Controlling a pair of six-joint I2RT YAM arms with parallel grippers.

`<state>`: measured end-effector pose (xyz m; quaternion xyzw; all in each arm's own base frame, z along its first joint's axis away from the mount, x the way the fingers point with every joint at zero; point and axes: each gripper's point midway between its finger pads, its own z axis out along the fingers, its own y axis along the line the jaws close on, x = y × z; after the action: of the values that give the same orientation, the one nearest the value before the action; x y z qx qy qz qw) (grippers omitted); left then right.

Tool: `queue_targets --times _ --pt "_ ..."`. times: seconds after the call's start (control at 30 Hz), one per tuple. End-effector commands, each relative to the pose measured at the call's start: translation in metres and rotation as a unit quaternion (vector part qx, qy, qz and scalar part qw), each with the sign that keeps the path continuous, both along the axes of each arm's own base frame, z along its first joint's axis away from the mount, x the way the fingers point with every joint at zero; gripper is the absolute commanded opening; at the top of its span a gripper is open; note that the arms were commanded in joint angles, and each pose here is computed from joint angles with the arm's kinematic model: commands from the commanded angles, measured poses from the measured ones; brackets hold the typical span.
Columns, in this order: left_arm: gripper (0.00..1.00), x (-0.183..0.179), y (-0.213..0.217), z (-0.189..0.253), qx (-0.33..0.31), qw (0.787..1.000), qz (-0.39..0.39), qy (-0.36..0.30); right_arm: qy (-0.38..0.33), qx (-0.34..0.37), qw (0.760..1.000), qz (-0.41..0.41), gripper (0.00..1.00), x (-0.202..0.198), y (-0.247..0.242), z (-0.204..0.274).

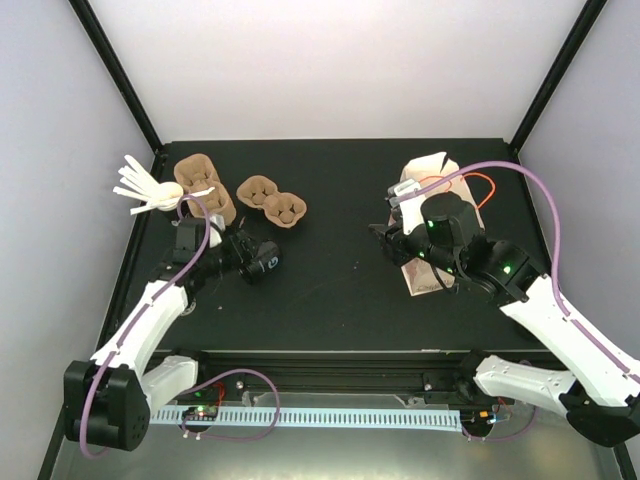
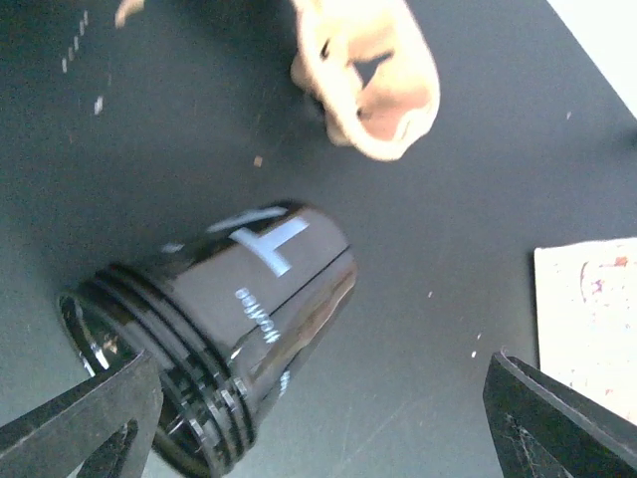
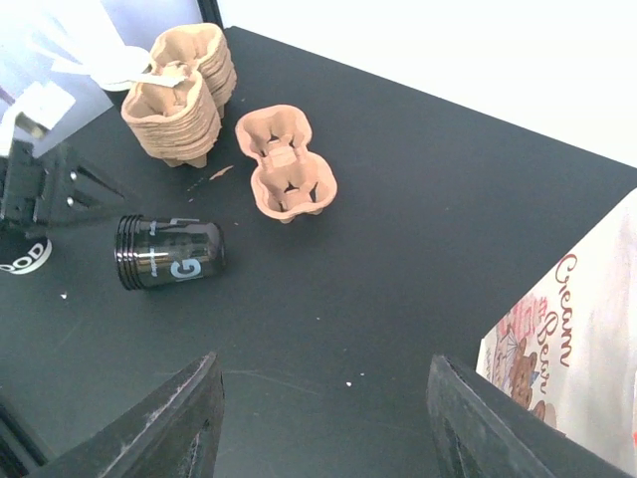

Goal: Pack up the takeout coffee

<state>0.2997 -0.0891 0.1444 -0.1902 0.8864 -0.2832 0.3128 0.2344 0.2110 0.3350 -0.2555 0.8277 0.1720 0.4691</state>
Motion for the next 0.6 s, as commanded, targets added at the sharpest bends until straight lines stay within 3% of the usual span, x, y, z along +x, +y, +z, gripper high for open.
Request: queue_targets --times 0.0,0.27,0.43,0.57 --pt "0.93 -0.009 -0.014 -0.006 -0.061 0.998 -0.010 0.011 -0.003 0.018 1.000 0.016 0.59 -0.008 0.002 0.007" --pt "0.90 -0.010 -0.025 -0.027 -0.104 0.994 -0.010 0.044 0.000 0.027 0.999 0.021 0.60 -0.012 0.002 0.008" --pt "0.77 -0.004 -0.038 -0.037 -0.150 0.987 -0.024 0.056 0.002 0.028 0.999 0.020 0.61 -0.014 0.000 0.008" --pt "0.58 0.004 -0.041 -0.037 -0.159 0.986 -0.024 0.051 -0.005 0.027 0.999 0.017 0.61 -0.015 -0.003 0.014"
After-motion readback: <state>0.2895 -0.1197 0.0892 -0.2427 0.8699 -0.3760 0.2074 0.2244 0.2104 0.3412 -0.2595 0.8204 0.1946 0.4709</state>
